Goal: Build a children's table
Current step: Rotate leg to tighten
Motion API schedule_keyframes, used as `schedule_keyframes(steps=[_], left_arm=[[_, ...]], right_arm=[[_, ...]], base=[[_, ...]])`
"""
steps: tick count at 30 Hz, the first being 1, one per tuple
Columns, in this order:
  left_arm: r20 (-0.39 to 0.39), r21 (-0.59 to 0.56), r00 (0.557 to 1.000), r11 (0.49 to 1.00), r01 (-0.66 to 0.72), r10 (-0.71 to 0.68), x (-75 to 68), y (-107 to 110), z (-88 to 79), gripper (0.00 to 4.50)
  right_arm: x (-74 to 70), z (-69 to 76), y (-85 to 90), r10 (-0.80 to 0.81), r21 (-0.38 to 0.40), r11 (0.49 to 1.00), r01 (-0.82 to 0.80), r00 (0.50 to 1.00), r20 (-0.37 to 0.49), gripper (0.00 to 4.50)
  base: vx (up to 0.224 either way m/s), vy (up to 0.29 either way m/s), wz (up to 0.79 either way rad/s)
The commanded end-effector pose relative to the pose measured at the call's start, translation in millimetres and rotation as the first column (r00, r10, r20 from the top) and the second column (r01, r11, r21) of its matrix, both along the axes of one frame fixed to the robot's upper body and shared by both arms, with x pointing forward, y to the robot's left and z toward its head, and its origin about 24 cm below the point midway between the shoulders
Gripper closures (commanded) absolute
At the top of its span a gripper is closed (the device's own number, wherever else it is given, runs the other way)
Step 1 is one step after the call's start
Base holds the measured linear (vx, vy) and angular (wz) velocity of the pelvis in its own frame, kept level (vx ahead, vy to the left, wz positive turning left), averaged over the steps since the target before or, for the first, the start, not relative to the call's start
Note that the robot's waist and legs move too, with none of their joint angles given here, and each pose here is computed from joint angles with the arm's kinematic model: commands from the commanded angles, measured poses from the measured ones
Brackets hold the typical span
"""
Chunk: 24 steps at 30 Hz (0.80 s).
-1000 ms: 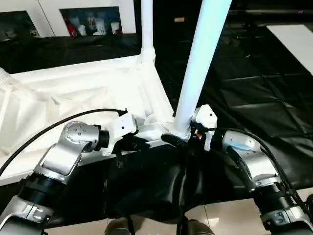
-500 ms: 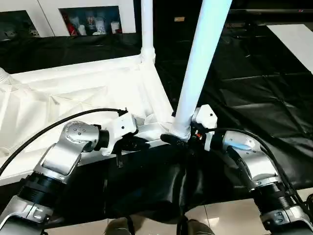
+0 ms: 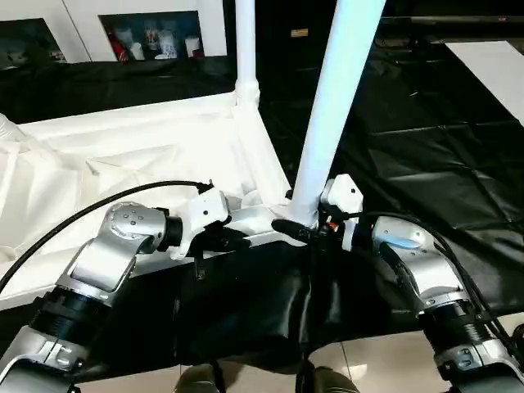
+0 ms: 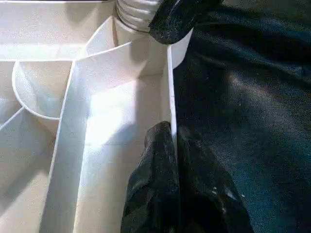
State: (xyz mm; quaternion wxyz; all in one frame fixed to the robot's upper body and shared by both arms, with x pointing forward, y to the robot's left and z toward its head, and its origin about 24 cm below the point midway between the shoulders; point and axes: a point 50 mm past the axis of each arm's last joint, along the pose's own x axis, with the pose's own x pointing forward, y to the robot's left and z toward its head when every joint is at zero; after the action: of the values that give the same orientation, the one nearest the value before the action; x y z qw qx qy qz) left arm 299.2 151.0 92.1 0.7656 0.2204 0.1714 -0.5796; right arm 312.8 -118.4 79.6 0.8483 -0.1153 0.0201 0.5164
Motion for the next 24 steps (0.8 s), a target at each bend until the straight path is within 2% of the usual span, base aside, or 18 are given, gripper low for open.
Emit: schedule_keyframes(steps=[1, 4, 10, 13, 15, 20, 24], left_arm=[[-0.012, 0.002, 0.999, 0.999, 0.046, -0.046, -0.9, -4, 0.6, 4.5], [-0.017, -0.006, 1.0, 1.0, 0.022, -0.022, 0.0, -4, -0.2, 4.5], [-0.019, -0.05, 0.983, 0.981, -0.185, 0.185, 10.4, -14, -11.6, 4.5], [-0.011, -0.052, 0.95, 0.949, -0.312, 0.312, 15.8, -25, -20.2, 4.5], [-0.024, -0.061, 0.913, 0.911, -0.408, 0.408, 19.2, -37, -25.6, 4.5], [-0.031, -0.078, 0.835, 0.832, -0.55, 0.549, 25.4, -67, -30.1, 4.5], [-0.015, -0.088, 0.825, 0.821, -0.564, 0.565, 27.0, -81, -28.6, 4.5]], right_arm=[[0.6, -2.8, -0.5, -0.002, -0.002, 1.0, 0.002, 1.0, -0.007, 1.79], [1.8, -6.9, -0.2, -0.041, 0.011, 0.999, 0.041, 0.999, -0.022, 1.79], [12.2, -28.8, 9.3, -0.319, 0.007, 0.947, 0.321, 0.942, -0.102, 1.8], [13.6, -37.1, 23.1, -0.44, 0.034, 0.891, 0.453, 0.879, -0.186, 1.8], [13.0, -43.1, 38.3, -0.517, 0.047, 0.837, 0.545, 0.817, -0.256, 1.8], [13.6, -51.1, 70.5, -0.626, 0.022, 0.733, 0.679, 0.688, -0.368, 1.8], [15.7, -48.0, 87.2, -0.628, 0.007, 0.743, 0.669, 0.701, -0.339, 1.8]], base=[[0.0, 0.0, 0.0], [0.0, 0.0, 0.0], [0.0, 0.0, 0.0], [0.0, 0.0, 0.0], [0.0, 0.0, 0.0], [0.0, 0.0, 0.0], [0.0, 0.0, 0.0]])
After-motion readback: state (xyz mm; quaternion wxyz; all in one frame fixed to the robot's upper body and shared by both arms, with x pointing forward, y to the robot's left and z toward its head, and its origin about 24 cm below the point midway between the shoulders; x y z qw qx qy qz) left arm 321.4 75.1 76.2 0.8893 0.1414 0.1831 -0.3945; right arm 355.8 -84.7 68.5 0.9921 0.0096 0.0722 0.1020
